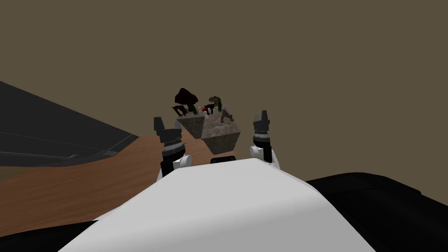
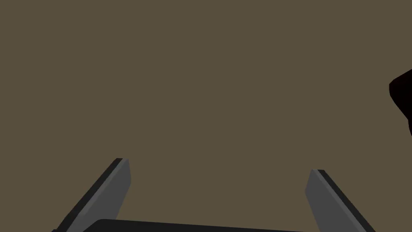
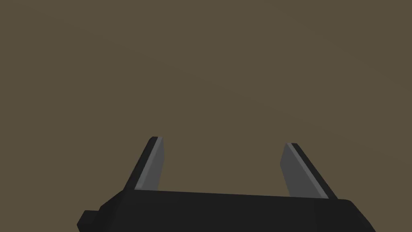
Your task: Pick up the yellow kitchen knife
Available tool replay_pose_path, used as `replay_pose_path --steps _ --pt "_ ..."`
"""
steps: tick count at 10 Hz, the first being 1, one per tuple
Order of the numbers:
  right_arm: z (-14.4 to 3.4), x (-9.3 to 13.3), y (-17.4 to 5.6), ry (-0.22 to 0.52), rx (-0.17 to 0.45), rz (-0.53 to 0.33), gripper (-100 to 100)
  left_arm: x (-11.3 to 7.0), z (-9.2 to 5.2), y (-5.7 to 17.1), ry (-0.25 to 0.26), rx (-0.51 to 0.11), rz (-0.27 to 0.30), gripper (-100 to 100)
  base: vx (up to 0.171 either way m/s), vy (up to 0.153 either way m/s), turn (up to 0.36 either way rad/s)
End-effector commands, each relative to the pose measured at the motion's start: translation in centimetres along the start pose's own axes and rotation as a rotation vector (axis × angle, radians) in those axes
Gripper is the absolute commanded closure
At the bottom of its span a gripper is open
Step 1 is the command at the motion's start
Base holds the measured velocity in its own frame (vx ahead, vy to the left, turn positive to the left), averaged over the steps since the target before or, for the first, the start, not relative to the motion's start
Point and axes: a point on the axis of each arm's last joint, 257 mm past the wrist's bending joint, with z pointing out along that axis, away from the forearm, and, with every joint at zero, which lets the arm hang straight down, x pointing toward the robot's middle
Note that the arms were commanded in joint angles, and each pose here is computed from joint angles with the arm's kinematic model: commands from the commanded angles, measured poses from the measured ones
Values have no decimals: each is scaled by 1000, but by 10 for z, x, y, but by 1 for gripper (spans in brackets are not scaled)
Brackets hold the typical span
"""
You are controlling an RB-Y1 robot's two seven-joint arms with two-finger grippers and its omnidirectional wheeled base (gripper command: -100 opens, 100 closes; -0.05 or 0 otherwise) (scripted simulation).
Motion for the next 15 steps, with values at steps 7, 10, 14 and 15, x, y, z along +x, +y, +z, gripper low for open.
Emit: replay_pose_path --steps 7,10,14,15 --pt "-29 26 -52 211 105 -52 -100 0 0 0 0 0 0 0 -182 32 79" --pt "-47 33 -74 291 157 -74 -100 0 0 0 0 0 0 0 -160 22 72" --pt "-81 41 -107 414 239 -109 -100 0 0 0 0 0 0 0 -194 41 95" --pt "-81 41 -107 430 238 -116 -100 0 0 0 0 0 0 0 -197 30 40"
